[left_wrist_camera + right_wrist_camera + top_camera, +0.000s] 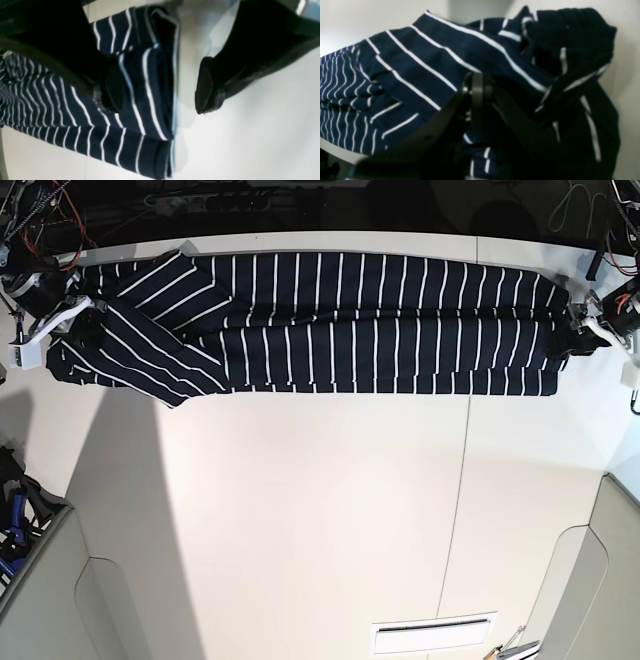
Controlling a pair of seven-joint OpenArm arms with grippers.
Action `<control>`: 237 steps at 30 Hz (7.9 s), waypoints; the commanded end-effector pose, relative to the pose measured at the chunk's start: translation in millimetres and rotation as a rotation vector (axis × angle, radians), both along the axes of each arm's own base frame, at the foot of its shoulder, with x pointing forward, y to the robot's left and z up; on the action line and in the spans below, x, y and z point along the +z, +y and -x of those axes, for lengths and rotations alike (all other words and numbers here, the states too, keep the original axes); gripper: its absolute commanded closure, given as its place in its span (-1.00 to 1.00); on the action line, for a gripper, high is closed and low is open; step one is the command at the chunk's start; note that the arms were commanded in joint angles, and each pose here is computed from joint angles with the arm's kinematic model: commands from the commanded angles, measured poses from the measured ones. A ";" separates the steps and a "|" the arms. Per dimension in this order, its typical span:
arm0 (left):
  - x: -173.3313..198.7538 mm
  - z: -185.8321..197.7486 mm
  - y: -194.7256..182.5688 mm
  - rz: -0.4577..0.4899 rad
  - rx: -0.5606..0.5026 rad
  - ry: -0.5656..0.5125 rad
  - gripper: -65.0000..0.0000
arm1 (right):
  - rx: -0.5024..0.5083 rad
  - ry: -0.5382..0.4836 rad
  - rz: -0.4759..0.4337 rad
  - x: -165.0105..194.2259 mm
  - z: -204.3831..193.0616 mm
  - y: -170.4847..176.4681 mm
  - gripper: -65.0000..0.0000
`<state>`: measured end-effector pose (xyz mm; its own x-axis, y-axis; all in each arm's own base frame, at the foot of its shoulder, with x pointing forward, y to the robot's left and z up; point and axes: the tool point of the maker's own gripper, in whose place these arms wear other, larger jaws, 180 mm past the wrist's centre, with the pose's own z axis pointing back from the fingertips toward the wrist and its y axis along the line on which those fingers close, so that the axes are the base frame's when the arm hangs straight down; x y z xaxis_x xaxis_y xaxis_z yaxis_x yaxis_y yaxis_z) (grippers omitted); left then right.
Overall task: Fold the T-shirt properly
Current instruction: 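Grasp both folded ends with both grippers and straighten the bundle, then release the shirt and raise both grippers, then grasp the strip's middle with the left gripper and the collar end with the right, then fold the collar end with the right gripper over onto the strip's middle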
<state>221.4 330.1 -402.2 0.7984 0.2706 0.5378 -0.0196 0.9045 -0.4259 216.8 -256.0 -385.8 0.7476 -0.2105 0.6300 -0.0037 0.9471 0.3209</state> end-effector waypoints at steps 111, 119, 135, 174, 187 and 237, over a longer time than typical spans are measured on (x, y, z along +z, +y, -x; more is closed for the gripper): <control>106.4 -26.9 -296.6 0.160 -0.647 -0.415 -0.07 | 0.062 0.006 -0.227 1.4 1.7 39.4 -0.17; 106.3 -26.9 -296.5 0.160 -0.647 -0.415 -0.07 | 0.070 0.020 -0.323 -5.4 7.0 65.3 -0.17; 105.2 -27.3 -293.6 0.148 -0.647 -0.412 -0.07 | 0.080 0.051 -0.348 -10.3 12.5 76.0 -0.17; 102.8 -29.4 -289.8 0.123 -0.639 -0.410 -0.07 | 0.177 0.063 -0.410 -11.5 12.6 116.2 -0.38; 102.8 -29.5 -289.7 0.123 -0.639 -0.410 -0.07 | 0.139 -0.010 -0.351 -4.9 -13.7 106.5 -0.02; -5.5 -0.6 -226.6 0.105 -0.394 -0.124 0.27 | 0.252 -0.367 -0.284 117.9 -91.4 87.3 1.00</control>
